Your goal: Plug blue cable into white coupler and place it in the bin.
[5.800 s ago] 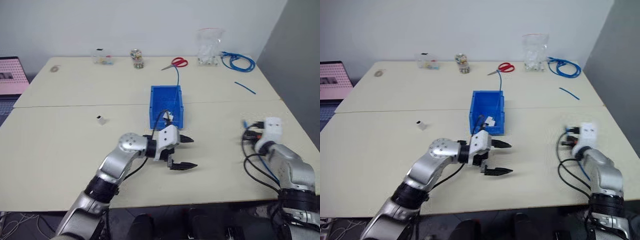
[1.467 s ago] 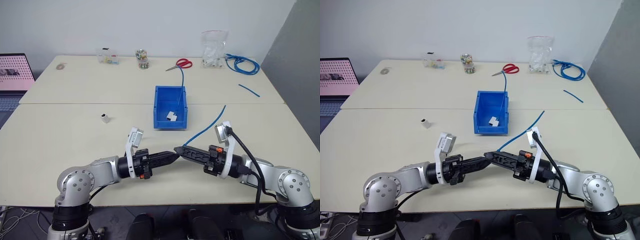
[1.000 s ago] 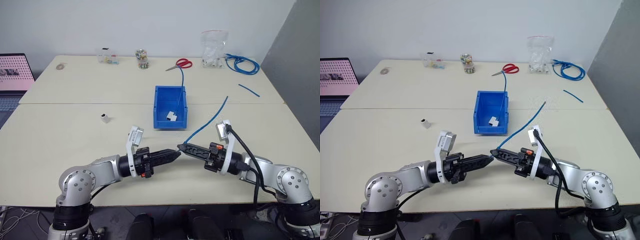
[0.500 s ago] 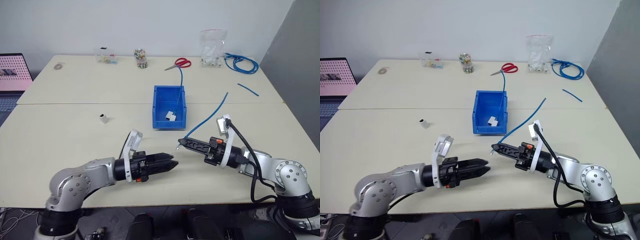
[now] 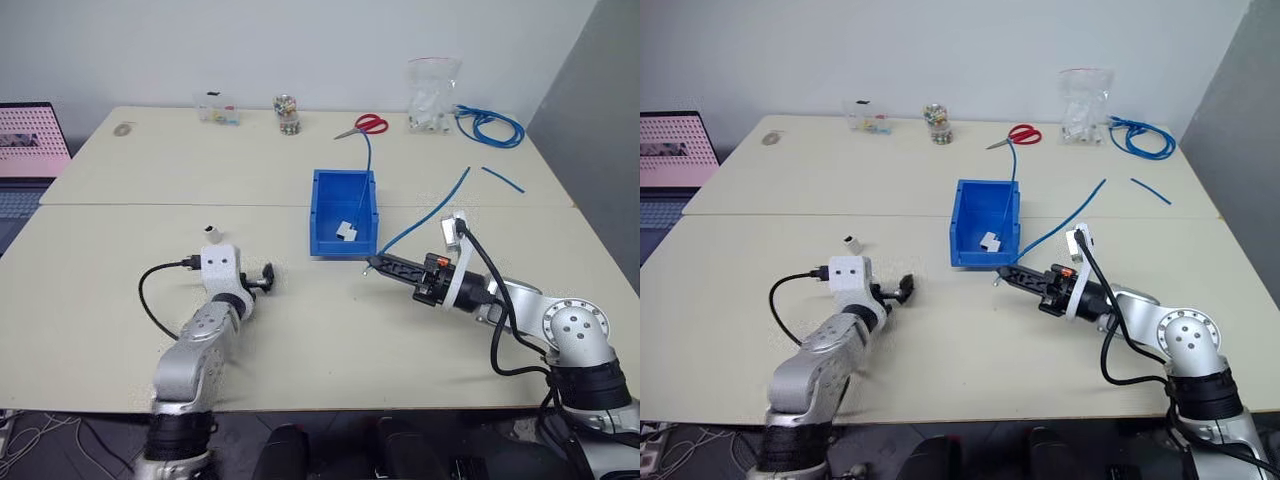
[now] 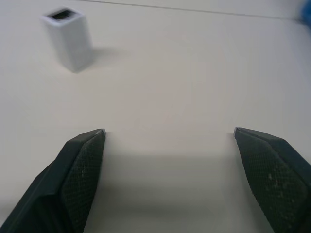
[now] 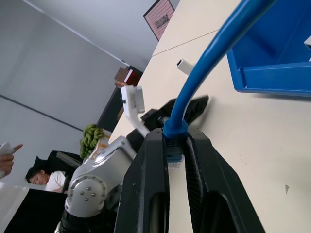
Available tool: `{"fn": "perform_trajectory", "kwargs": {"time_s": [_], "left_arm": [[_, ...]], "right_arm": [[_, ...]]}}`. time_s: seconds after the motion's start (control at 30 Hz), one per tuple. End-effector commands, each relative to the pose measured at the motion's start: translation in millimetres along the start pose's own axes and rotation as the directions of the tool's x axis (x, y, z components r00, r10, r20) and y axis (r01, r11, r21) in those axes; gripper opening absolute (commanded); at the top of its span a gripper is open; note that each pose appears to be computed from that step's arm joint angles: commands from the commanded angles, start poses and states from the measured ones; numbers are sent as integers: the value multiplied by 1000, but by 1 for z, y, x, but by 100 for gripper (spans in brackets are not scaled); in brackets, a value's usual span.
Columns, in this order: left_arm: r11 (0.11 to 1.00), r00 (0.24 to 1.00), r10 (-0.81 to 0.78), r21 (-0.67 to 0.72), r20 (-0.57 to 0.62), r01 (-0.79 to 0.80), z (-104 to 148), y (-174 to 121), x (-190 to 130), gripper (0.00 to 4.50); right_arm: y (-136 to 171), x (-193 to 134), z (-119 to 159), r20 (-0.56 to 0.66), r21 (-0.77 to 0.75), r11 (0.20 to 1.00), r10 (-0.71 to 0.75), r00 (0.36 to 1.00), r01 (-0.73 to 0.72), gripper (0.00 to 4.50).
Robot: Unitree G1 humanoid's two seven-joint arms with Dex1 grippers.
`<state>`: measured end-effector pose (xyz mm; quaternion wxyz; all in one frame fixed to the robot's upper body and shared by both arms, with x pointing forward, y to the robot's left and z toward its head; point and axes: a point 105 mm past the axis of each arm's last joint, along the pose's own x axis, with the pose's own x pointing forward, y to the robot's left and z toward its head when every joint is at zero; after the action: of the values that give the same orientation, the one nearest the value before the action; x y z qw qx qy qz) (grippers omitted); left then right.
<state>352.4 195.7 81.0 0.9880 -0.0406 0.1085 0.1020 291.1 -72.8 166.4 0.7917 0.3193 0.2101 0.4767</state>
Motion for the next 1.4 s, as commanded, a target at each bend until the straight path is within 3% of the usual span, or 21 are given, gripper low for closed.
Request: {"fn": "perform_trajectory", "kwargs": {"time_s": [0.03,0.27,0.7,0.83,1.3,1.4], "left_arm": [[985,983,174,-14,52,-174,8,7,14,445],[921,920,386,-90,73,-379,15,19,41,445],[887,899,435,-193,48,-419,11,35,64,445],[883,894,445,-195,56,-428,13,38,67,390],[908,915,393,-193,94,-371,24,32,75,93],[910,917,387,-202,99,-362,25,33,76,87]], "right_arm": [[12,0,10,23,-41,998,41,999,-40,17],[11,-10,9,28,-62,998,4,1000,-2,17],[10,-21,8,63,-74,996,-51,997,56,17],[11,-21,7,66,-73,996,-53,996,58,17],[10,-17,5,65,-59,997,-49,997,53,17],[11,-17,5,69,-51,998,-44,997,48,17]]}}
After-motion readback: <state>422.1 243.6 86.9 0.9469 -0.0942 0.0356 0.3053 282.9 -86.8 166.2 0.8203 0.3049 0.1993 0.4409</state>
